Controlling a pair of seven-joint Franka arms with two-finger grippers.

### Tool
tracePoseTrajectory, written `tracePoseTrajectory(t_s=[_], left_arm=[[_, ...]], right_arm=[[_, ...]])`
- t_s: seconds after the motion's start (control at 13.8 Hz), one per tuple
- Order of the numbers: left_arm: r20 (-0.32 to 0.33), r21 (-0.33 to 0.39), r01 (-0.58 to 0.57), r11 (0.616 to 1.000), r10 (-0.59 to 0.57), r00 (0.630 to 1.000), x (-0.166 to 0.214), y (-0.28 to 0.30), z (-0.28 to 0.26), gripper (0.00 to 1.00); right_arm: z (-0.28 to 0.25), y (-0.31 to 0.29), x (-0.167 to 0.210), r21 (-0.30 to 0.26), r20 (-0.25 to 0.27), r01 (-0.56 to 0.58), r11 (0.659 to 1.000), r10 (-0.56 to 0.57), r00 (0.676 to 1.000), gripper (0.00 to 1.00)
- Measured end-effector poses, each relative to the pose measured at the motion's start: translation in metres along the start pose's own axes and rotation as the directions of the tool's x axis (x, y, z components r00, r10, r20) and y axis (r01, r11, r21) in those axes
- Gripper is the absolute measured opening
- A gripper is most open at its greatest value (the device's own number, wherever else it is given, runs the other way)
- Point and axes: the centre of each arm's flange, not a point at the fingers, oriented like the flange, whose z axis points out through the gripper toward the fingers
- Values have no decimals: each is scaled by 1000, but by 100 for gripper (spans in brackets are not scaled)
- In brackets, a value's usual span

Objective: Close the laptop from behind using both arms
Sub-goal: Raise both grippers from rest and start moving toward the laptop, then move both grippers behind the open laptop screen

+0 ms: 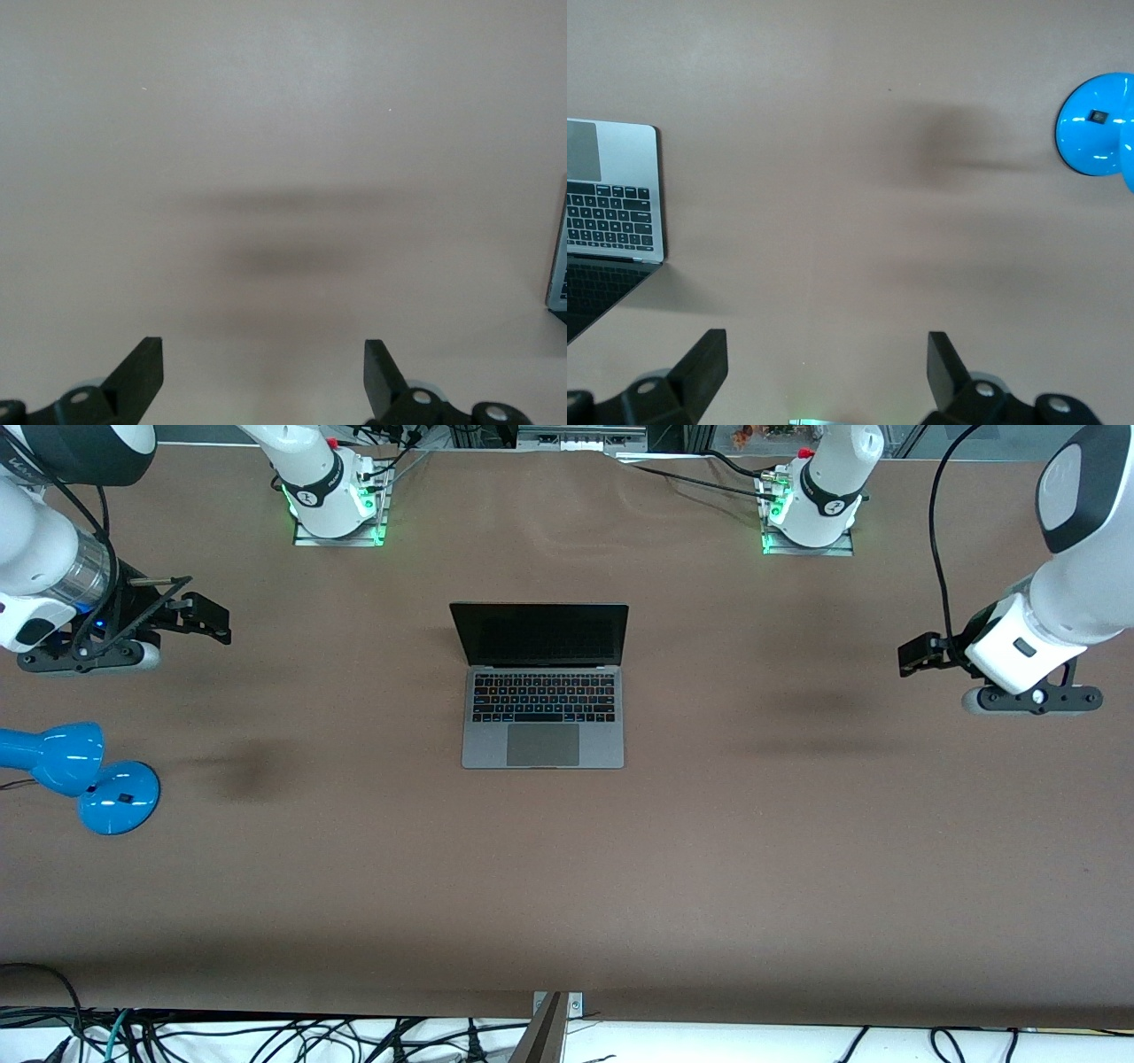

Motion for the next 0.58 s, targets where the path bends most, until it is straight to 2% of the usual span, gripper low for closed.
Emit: tracePoseTrajectory(t_s=[0.44, 0.58], left_arm=[[-2, -19, -13, 1000, 13, 1000, 3, 10, 4, 100], [0, -24, -43, 999, 43, 999, 1, 28, 3, 100]], right_arm=[[14, -101, 4, -15, -4, 165, 986, -165, 986, 100], [21, -148, -2, -17, 3, 175, 984, -175, 985, 100]])
